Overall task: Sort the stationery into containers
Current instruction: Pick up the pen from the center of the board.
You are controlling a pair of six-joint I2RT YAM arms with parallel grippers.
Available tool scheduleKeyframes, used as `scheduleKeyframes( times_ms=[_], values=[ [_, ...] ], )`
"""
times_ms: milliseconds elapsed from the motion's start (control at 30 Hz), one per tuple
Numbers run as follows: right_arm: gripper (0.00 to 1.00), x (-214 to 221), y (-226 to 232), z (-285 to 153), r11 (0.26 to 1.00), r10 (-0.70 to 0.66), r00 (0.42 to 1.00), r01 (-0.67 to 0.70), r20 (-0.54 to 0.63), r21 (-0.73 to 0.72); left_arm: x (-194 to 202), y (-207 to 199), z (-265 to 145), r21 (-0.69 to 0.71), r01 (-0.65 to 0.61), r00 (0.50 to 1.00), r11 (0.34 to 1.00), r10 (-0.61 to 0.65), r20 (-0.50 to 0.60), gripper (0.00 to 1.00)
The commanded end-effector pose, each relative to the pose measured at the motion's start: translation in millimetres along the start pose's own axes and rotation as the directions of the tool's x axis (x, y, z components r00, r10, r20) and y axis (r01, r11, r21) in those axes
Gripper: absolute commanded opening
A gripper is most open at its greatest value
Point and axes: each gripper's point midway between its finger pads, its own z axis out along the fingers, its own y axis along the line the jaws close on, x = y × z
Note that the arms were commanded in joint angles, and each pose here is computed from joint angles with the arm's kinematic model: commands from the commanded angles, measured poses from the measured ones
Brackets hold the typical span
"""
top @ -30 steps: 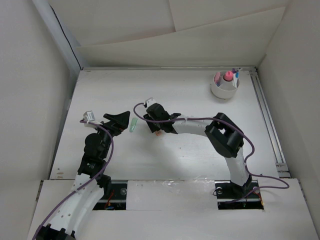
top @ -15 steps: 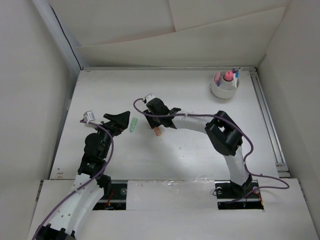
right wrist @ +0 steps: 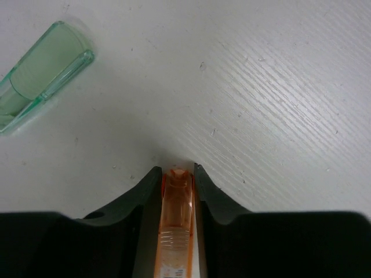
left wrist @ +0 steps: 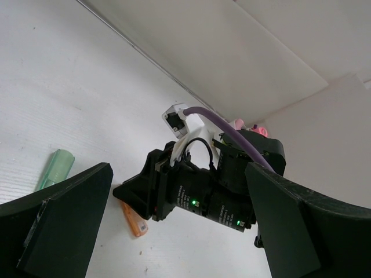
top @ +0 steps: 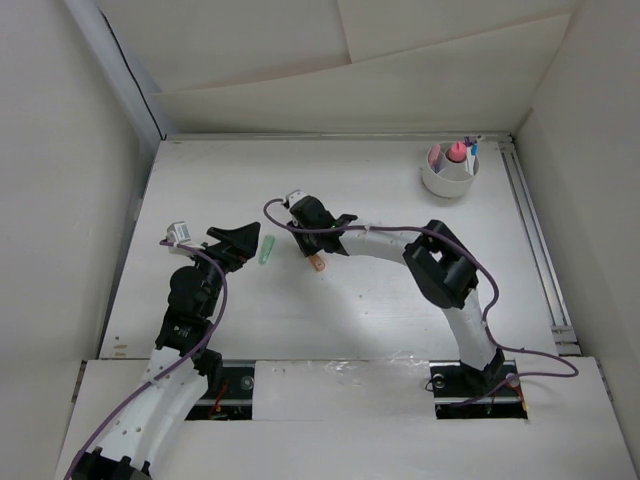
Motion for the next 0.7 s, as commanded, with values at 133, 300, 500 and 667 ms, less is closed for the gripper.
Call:
scheduleKeyframes(
  times_ms=[133, 300, 500, 667],
  values=[
    [0.07, -15, -13, -5, 1.000, 0.021, 0.999, -0.021, 0.025, 0.007, -18, -24, 0, 0.069, -0.008, 0.999, 0.998, 0.005, 0.051, 1.00],
    [0.06, -54, -46, -34, 0.996, 0.075, 0.988, -0.080, 0.132, 0.032, -17, -25, 0, 0.074, -0.009, 0.999, 0.997, 0.005, 0.044, 1.00],
    [0.05, -97, -132, -79, 0.976, 0.166, 0.945, -0.198, 0.281, 0.092, -16, -25, 0, 0.080, -0.009, 0.999, 0.997, 0.006, 0.037, 1.00],
    [0.03, -130, -240, -133, 0.923, 0.232, 0.855, -0.344, 0.463, 0.174, -11, -26, 3, 0.093, 0.000, 1.000, 0.996, -0.002, 0.021, 1.00]
  ],
)
